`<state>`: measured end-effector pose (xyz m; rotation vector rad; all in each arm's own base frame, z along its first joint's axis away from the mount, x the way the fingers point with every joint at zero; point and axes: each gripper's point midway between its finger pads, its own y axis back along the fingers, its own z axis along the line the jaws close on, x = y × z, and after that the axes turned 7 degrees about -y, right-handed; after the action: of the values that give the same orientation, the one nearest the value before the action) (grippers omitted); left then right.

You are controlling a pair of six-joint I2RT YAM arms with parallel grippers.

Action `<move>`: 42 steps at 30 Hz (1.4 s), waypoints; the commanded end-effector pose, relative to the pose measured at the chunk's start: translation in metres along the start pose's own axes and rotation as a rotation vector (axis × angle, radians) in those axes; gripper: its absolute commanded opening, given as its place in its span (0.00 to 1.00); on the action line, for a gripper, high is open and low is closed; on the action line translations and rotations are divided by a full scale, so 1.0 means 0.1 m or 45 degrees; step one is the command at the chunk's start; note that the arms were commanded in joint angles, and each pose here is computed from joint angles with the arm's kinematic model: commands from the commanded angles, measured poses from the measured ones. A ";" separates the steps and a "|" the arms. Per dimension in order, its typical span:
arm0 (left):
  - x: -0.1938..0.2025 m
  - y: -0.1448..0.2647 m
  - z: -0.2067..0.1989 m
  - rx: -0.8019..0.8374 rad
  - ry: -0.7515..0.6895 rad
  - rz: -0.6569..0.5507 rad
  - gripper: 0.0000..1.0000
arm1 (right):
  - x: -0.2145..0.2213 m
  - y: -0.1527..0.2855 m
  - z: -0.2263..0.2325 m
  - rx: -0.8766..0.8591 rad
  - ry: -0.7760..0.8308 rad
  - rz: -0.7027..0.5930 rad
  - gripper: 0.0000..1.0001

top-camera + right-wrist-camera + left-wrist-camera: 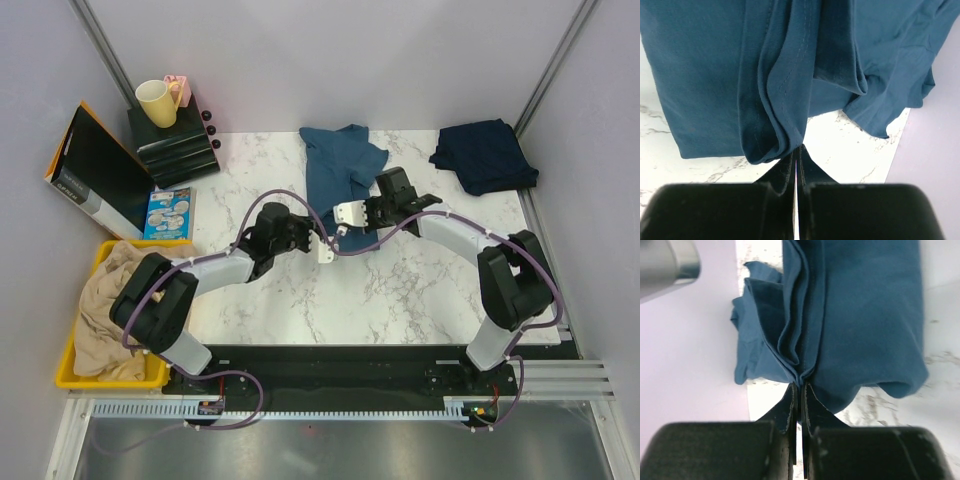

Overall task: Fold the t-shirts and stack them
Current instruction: Fold the tshirt

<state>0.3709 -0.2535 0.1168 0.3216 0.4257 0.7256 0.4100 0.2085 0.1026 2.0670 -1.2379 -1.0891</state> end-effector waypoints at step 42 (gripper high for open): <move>0.30 0.14 1.02 -0.455 -0.152 0.233 1.00 | 0.44 -0.05 -0.71 0.244 -0.446 0.141 0.37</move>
<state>0.4617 -0.2310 0.1440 0.1637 0.1799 1.0098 0.5156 0.1679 0.1033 2.0240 -1.8153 -1.1793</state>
